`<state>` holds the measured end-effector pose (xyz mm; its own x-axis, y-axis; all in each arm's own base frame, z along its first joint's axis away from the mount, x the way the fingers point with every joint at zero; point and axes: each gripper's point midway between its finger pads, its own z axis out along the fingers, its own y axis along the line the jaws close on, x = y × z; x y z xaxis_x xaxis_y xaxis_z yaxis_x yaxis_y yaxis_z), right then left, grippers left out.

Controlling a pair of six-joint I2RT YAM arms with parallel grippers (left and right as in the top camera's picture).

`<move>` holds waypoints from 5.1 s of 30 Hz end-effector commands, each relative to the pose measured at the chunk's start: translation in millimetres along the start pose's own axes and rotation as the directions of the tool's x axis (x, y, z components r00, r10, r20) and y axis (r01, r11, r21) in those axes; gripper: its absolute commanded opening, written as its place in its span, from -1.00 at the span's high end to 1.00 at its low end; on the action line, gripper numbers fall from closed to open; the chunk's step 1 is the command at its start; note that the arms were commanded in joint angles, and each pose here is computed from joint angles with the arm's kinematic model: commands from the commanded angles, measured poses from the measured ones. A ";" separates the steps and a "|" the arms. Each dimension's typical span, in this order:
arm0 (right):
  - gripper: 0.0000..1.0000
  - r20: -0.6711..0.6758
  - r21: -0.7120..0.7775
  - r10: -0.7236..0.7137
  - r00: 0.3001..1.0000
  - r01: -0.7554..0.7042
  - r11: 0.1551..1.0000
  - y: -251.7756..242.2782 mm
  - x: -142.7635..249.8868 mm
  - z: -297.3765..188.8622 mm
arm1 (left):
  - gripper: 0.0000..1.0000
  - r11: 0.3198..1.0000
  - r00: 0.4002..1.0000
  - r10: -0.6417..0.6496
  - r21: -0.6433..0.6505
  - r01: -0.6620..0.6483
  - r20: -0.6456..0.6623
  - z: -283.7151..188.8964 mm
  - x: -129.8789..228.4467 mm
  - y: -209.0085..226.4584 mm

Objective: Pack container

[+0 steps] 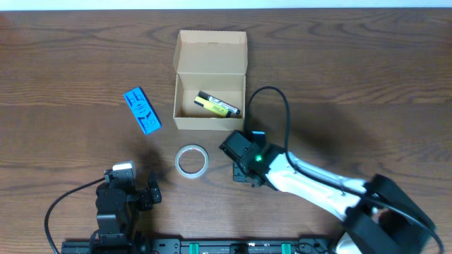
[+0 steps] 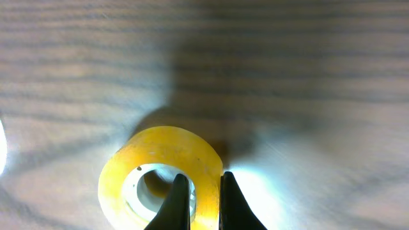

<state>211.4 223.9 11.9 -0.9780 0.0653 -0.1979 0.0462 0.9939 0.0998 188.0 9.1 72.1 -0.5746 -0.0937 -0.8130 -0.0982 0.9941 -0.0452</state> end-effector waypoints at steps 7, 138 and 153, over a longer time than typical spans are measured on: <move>0.97 0.382 -0.113 -0.294 0.876 0.360 0.926 27.5 -58.2 -114.9 | -0.91 1.000 1.000 0.010 -0.006 -0.010 -0.008 2.4 4.5 0.9; -0.99 0.673 -0.197 -0.274 0.687 0.523 0.829 -91.6 1.9 -152.1 | -0.91 0.963 0.894 -0.268 -0.110 0.245 -0.360 65.4 -155.4 -24.8; -0.98 0.673 -0.197 -0.274 0.687 0.523 0.829 -91.6 1.9 -152.1 | -0.92 0.856 0.733 -0.516 -0.311 0.414 -0.444 138.7 -109.2 3.4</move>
<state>174.4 120.4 150.3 -0.5441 -0.1827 -0.8189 -0.5229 0.8371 0.1607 354.9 19.8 78.0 -0.7875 -0.5213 -0.3288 -0.4934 0.8529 -0.1705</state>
